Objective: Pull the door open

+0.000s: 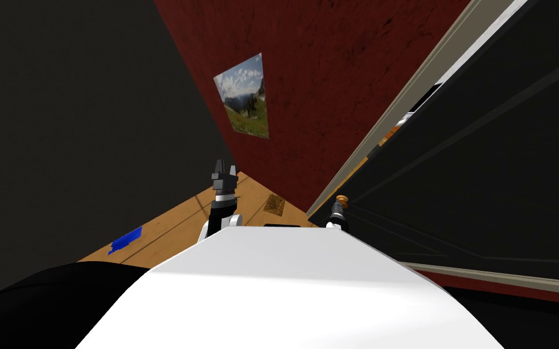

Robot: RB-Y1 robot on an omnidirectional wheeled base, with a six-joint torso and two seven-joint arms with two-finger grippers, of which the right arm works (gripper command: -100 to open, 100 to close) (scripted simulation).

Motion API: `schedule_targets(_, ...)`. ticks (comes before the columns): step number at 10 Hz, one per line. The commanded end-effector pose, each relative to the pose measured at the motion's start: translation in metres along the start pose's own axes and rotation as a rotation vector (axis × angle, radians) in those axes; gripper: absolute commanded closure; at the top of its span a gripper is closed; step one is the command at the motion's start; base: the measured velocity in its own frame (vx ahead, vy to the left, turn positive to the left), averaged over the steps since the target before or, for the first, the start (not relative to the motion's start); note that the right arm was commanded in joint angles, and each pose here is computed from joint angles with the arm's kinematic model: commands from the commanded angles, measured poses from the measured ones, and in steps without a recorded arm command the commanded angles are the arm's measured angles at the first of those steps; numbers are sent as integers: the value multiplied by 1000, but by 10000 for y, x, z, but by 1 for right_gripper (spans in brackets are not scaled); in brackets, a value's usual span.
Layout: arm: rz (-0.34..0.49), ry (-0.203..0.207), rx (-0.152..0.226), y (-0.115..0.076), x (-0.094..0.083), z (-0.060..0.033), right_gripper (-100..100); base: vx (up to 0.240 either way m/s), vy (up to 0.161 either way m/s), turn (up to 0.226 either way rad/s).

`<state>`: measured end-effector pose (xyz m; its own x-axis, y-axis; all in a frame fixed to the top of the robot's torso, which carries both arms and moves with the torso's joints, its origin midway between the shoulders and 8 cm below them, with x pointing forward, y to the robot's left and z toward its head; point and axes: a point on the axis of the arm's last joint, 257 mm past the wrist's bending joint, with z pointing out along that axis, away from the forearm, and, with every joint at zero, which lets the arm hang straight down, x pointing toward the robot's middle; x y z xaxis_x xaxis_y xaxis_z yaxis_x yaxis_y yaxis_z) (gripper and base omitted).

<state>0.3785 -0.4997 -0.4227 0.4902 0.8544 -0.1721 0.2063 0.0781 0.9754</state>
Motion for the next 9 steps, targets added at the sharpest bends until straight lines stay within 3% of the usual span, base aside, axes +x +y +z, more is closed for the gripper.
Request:
schedule_targets(1,21,-33,21,-95,-252,-73,100,-29,2,36)
schedule_targets(5,132,-39,7,-68,-263,-69,100,-38,-11,58)
schedule_targets(9,143,-39,7,-68,-263,-69,100,-10,3,1)
